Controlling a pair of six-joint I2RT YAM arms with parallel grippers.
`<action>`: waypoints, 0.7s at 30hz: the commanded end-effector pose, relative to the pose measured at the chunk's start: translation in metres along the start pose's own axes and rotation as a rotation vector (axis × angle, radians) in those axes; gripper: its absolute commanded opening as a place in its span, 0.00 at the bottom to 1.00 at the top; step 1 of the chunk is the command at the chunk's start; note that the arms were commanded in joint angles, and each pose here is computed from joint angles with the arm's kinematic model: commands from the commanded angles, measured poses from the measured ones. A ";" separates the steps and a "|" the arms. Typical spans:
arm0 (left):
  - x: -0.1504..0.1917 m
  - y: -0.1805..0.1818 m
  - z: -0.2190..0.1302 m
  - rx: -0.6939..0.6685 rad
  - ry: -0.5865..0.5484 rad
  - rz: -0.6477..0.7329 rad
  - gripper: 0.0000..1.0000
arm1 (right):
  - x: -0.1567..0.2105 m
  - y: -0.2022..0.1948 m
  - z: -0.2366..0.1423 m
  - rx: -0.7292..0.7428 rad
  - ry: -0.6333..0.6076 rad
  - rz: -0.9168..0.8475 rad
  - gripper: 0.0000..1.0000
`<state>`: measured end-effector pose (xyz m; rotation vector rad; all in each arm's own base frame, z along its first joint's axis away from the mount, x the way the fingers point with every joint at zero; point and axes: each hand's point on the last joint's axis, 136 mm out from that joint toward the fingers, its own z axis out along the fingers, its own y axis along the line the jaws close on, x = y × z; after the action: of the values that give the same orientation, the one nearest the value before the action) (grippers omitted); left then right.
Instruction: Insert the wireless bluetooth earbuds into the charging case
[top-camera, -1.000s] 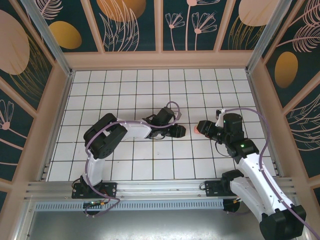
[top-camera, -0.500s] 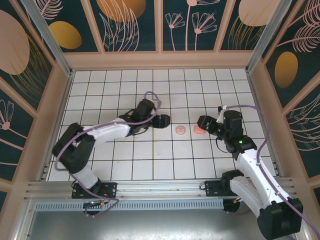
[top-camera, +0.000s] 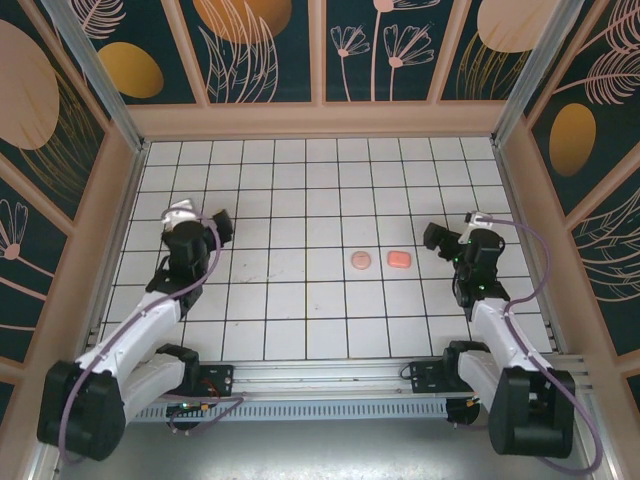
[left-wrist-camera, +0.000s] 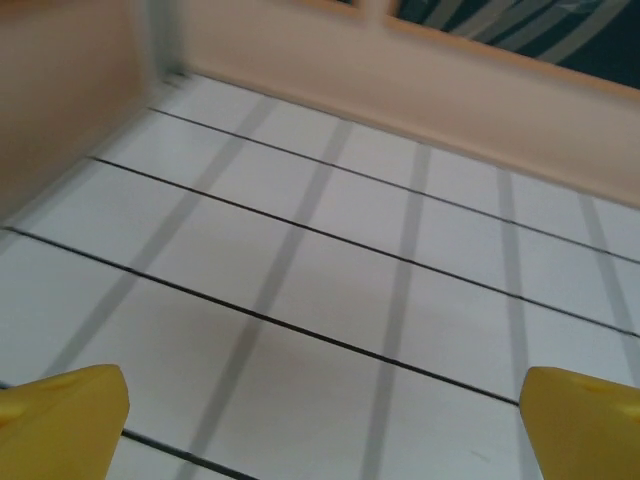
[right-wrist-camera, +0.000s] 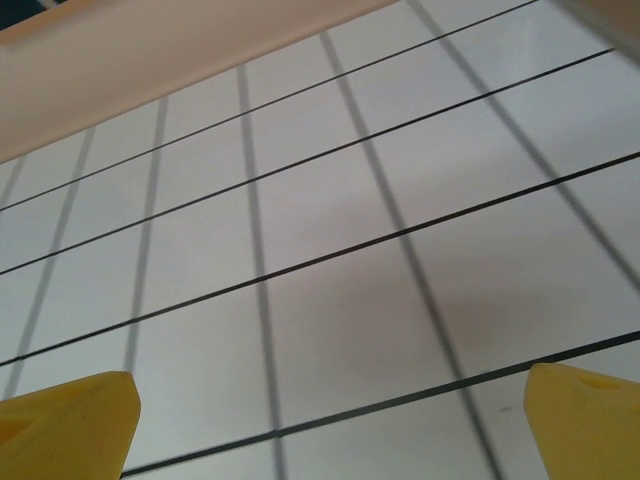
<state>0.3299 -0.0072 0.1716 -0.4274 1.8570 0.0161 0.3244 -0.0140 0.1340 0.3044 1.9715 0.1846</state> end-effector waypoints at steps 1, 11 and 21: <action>-0.018 0.045 -0.006 -0.175 -0.176 -0.001 0.99 | -0.031 -0.005 0.004 -0.026 -0.161 -0.062 0.99; -0.002 0.073 -0.008 -0.212 -0.338 0.018 0.99 | -0.038 0.002 0.022 -0.095 -0.286 -0.169 0.99; -0.001 0.028 0.033 -0.033 -0.343 0.182 0.99 | -0.020 0.024 0.027 -0.170 -0.317 -0.211 0.99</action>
<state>0.3361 0.0398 0.1284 -0.3496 1.6544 0.2883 0.3578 -0.0086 0.1295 0.0955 1.7427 0.1756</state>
